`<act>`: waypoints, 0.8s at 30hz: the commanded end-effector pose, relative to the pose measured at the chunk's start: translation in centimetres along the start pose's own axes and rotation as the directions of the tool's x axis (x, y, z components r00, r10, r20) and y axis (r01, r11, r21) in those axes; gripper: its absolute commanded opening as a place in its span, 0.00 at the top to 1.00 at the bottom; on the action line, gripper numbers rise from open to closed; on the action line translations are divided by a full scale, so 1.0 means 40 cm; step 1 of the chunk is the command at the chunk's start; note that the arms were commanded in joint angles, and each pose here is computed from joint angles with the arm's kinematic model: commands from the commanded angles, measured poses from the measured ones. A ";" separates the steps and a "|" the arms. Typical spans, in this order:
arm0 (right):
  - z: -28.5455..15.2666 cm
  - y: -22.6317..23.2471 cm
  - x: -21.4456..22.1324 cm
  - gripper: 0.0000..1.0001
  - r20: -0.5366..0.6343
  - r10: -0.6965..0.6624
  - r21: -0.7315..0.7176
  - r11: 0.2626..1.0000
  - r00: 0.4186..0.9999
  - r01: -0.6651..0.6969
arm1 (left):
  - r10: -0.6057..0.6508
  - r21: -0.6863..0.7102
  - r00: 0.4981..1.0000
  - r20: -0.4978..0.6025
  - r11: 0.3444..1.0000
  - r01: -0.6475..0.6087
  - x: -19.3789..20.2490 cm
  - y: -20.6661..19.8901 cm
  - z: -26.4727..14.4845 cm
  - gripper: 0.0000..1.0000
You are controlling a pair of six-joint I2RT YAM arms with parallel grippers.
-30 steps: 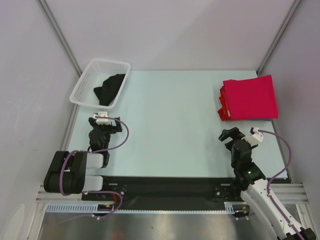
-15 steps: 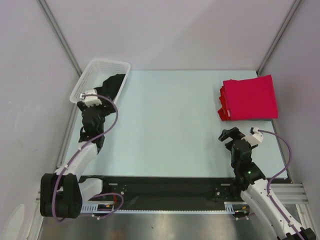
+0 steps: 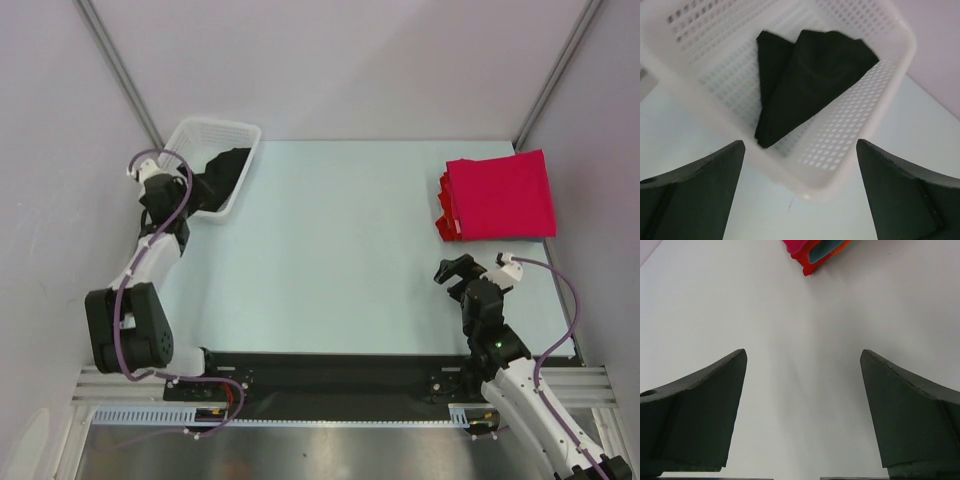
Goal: Fold and stack the t-shirts
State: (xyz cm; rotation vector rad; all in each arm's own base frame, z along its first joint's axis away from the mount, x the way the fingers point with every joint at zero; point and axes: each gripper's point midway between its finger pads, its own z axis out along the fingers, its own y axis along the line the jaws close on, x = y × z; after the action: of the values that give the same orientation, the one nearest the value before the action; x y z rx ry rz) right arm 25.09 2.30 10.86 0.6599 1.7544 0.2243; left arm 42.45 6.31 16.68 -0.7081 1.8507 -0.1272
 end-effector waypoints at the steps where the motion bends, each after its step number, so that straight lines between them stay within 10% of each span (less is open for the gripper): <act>1: -0.006 0.051 -0.041 0.00 0.038 0.005 -0.076 0.997 0.999 -0.002 | -0.058 0.142 0.998 0.037 0.988 0.052 -0.118 -0.128 0.034 0.00; 24: -0.006 0.062 -0.038 0.00 0.032 0.002 -0.102 0.995 0.999 0.001 | 0.008 -0.017 0.939 -0.344 1.000 -0.015 0.086 -0.088 0.464 0.15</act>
State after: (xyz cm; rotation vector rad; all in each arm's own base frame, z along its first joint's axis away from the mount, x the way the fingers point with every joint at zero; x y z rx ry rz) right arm 25.32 3.22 11.30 0.6048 1.7602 0.2669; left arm 58.92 5.65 6.93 -0.7563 2.1734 -0.2695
